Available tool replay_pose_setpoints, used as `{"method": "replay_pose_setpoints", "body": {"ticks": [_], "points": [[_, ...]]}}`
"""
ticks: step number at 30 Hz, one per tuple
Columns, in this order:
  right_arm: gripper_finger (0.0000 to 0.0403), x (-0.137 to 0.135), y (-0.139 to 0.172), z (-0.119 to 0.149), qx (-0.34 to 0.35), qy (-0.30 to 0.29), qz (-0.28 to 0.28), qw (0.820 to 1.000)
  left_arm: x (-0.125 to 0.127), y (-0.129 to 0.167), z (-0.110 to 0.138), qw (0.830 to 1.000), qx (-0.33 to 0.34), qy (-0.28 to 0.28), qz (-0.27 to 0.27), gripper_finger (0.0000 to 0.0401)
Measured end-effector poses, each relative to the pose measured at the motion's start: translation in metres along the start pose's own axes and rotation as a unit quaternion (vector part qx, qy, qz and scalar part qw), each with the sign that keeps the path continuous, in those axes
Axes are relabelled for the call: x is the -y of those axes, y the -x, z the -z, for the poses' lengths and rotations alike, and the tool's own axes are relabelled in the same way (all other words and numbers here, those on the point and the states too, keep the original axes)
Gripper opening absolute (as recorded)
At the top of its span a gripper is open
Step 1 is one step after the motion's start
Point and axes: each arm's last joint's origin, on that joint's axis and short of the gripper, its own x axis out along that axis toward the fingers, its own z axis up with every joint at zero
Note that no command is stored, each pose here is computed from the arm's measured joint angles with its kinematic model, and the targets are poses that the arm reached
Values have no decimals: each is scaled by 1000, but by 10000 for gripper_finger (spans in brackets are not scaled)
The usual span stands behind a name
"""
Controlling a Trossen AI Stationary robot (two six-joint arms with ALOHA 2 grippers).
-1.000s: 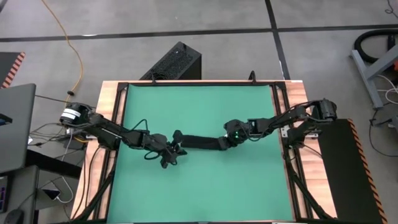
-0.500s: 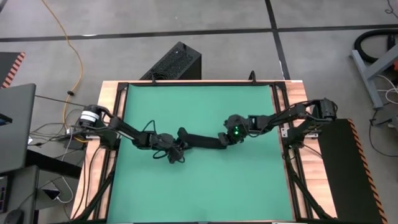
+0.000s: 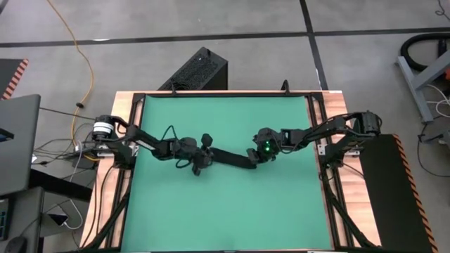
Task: Roll towel
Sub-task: Roll the black towel
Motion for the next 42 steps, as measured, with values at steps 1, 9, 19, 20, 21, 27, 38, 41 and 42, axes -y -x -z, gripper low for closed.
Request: {"method": "replay_pose_setpoints", "body": {"ticks": [1,9,19,20,21,27,38,41,42], "points": [[32,0,0,0,0,0,0,1000,-2,0,2,1000,0,3,0,0],[32,0,0,0,0,1,-1,1000,-8,-2,11,999,21,28,16,0],[32,-2,0,0,4,5,-6,1000,1,-19,22,998,26,48,12,0],[32,-1,0,0,4,5,-5,1000,0,-19,22,998,25,50,7,0],[35,-1,0,0,8,7,-4,1000,-1,-19,23,998,23,53,5,0],[73,-5,1,2,75,81,17,994,-3,-19,30,997,10,79,14,0],[85,-8,3,13,128,157,65,977,-4,-19,37,994,-4,108,25,0],[86,-3,4,14,125,173,101,972,-5,-19,38,993,-4,114,25,0],[86,-1,4,15,127,179,109,969,-5,-18,38,993,-4,114,26,0]]}}
